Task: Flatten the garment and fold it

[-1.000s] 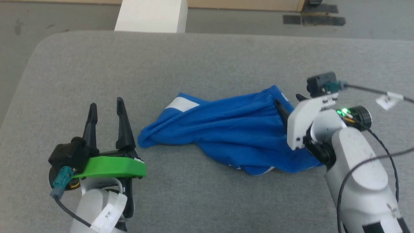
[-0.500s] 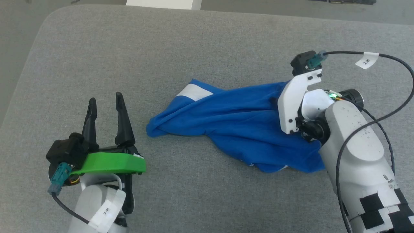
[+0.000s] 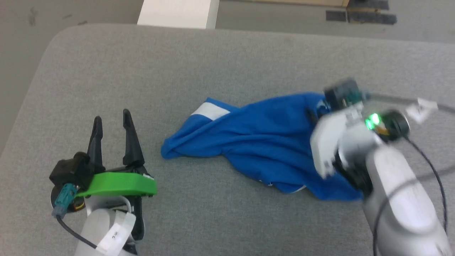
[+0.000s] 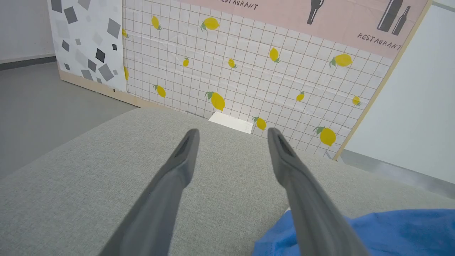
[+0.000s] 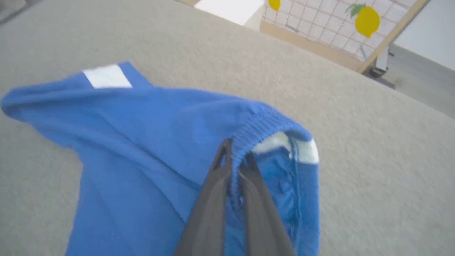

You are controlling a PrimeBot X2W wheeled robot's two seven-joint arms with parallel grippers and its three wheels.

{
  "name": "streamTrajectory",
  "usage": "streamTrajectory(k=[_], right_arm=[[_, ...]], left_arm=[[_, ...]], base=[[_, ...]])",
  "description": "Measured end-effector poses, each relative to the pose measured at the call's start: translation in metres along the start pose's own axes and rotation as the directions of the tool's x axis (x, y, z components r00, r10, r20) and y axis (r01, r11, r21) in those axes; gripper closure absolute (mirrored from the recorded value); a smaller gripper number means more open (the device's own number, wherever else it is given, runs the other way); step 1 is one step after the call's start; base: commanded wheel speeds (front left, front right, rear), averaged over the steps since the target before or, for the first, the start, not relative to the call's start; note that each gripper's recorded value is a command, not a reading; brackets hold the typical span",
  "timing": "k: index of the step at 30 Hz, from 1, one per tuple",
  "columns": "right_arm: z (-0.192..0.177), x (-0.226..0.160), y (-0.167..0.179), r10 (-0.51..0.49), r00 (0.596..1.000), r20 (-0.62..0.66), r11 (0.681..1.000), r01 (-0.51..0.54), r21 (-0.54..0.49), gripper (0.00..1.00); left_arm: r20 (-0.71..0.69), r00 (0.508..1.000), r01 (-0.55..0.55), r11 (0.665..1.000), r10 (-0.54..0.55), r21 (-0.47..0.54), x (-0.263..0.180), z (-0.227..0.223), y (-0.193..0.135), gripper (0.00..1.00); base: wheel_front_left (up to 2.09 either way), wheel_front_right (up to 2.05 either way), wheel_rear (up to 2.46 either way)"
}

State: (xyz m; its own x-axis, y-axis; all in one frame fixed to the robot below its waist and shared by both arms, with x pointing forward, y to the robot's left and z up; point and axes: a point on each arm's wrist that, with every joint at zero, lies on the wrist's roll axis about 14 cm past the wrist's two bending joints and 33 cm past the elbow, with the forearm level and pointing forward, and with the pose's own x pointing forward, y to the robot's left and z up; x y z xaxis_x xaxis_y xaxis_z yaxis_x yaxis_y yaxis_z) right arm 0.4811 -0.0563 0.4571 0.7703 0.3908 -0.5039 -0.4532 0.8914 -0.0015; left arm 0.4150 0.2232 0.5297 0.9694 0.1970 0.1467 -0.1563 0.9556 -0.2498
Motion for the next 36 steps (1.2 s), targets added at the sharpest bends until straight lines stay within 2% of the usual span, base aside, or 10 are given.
streamTrajectory(k=[4, 8, 14, 19, 20, 21, 22, 29, 32, 36], right_arm=[[-0.045, -0.047, -0.001, -0.023, 0.993, -0.112, 1.0, 0.023, -0.001, 1.0], [-0.096, -0.1, 0.002, -0.046, 0.968, -0.249, 0.995, 0.068, 0.079, 1.0], [-0.146, -0.15, 0.006, -0.08, 0.93, -0.36, 0.958, 0.171, 0.229, 1.0], [-0.182, -0.171, 0.001, -0.11, 0.892, -0.438, 0.924, 0.254, 0.286, 1.0], [-0.182, -0.172, -0.004, -0.13, 0.896, -0.424, 0.918, 0.271, 0.291, 0.93], [-0.182, -0.173, -0.007, -0.142, 0.9, -0.411, 0.914, 0.279, 0.295, 0.66], [-0.18, -0.173, -0.009, -0.147, 0.909, -0.39, 0.905, 0.283, 0.317, 0.0], [-0.147, -0.178, -0.043, -0.289, 0.946, -0.149, 0.859, 0.325, 0.397, 0.0], [-0.125, -0.184, -0.065, -0.376, 0.926, -0.023, 0.841, 0.352, 0.411, 0.0], [-0.092, -0.194, -0.091, -0.486, 0.857, 0.169, 0.827, 0.389, 0.406, 0.0]], left_arm=[[0.008, 1.0, 0.0, 1.0, 0.0, -0.003, -0.009, 0.006, 0.0, 0.0], [0.022, 1.0, 0.011, 1.0, -0.011, -0.01, -0.015, 0.013, -0.003, 0.0], [0.035, 0.999, 0.043, 0.999, -0.042, -0.017, -0.017, 0.017, -0.013, 0.0], [0.037, 0.997, 0.074, 0.997, -0.074, -0.01, -0.018, 0.018, -0.022, 0.0], [0.035, 0.996, 0.082, 0.997, -0.081, -0.008, -0.018, 0.018, -0.024, 0.0], [0.033, 0.996, 0.085, 0.996, -0.085, -0.008, -0.018, 0.017, -0.025, 0.0], [0.031, 0.996, 0.089, 0.996, -0.089, -0.005, -0.018, 0.016, -0.026, 0.0], [-0.006, 0.991, 0.137, 0.991, -0.137, -0.009, -0.022, 0.005, -0.041, 0.0], [-0.032, 0.985, 0.167, 0.986, -0.168, -0.009, -0.025, -0.004, -0.05, 0.0], [-0.098, 0.968, 0.232, 0.973, -0.231, -0.005, -0.033, -0.025, -0.068, 0.0]], base=[[0.0, 0.0, 0.0], [0.0, 0.0, 0.0], [0.0, 0.0, 0.0], [0.0, 0.0, 0.0], [0.0, 0.0, 0.0], [0.0, 0.0, 0.0], [0.0, 0.0, 0.0], [0.0, 0.0, 0.0], [0.0, 0.0, 0.0], [0.0, 0.0, 0.0]])
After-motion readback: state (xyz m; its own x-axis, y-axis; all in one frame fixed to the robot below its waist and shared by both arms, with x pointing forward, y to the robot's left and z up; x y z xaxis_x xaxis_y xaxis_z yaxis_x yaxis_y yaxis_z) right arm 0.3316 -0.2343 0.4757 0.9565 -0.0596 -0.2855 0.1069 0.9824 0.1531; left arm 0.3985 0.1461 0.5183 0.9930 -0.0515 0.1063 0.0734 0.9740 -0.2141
